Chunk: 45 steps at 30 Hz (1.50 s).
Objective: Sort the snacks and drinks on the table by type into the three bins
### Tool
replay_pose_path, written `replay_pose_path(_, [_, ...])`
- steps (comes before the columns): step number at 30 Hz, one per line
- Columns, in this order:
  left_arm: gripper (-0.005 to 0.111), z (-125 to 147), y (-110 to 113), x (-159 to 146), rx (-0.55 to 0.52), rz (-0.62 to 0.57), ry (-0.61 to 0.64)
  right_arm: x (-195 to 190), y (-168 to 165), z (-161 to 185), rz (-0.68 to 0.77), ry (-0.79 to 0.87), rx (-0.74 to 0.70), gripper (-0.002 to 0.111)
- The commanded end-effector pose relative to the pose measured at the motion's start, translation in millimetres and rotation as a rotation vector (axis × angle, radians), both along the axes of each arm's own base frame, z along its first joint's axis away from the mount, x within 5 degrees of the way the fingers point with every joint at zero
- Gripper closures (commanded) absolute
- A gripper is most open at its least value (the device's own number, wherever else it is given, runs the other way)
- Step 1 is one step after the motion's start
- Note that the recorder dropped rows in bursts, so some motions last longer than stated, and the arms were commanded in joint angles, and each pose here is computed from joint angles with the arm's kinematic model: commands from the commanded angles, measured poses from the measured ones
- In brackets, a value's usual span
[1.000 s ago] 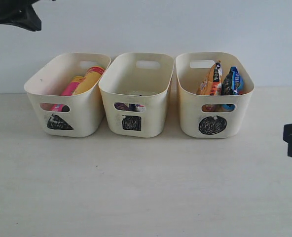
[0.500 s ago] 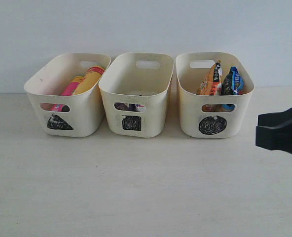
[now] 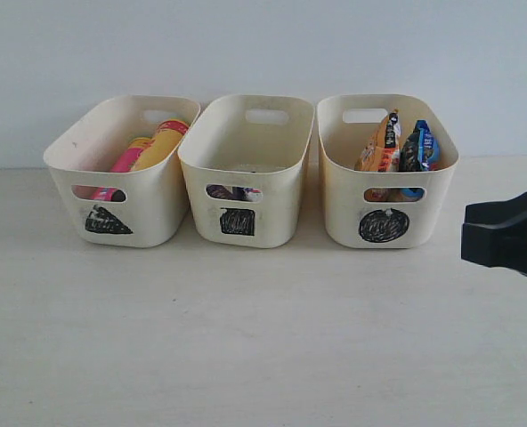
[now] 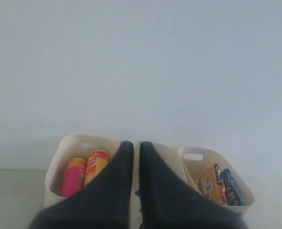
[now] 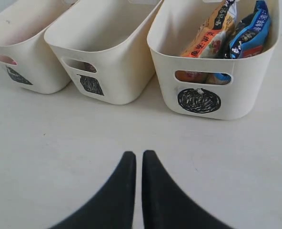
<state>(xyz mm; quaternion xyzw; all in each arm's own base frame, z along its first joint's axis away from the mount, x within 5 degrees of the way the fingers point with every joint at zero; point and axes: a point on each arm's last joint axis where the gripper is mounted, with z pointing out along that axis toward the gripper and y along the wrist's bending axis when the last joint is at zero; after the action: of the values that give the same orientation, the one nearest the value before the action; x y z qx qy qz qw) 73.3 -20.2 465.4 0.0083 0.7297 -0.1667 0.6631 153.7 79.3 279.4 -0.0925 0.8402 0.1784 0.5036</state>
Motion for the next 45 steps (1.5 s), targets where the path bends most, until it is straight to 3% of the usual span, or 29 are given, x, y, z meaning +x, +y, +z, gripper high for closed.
replay_pose_path(1, [0.102, 1.8, 3.0, -15.2, -0.018, -0.001, -0.038, 0.7, 0.1, 1.5, 0.000, -0.013, 0.009, 0.107])
replay_pose_path(9, [0.102, 3.9, 5.3, -26.5, -0.025, -0.001, -0.074, 0.7, 0.1, 1.5, 0.000, -0.013, 0.009, 0.107])
replay_pose_path(14, [0.102, -6.7, 11.6, -20.7, 0.108, 0.078, -0.071, 0.7, 0.1, 1.5, 0.000, -0.013, 0.009, 0.107])
replay_pose_path(17, [0.102, -23.1, 16.2, -15.7, 0.134, 0.144, -0.078, 0.7, 0.1, 1.5, 0.000, -0.013, 0.009, 0.107])
replay_pose_path(23, [0.102, -74.0, 17.6, -13.5, 0.126, 0.192, -0.171, 0.7, 0.1, 1.5, 0.000, -0.013, 0.009, 0.107])
replay_pose_path(32, [0.102, -172.3, 17.9, -13.1, 0.032, 0.222, -0.076, 0.7, 0.1, 1.5, 0.000, -0.013, 0.009, 0.107])
replay_pose_path(45, [0.102, -255.8, 18.9, -19.2, -0.014, 0.247, 0.006, 0.6, 0.1, 1.4, 0.000, -0.012, 0.008, 0.107])
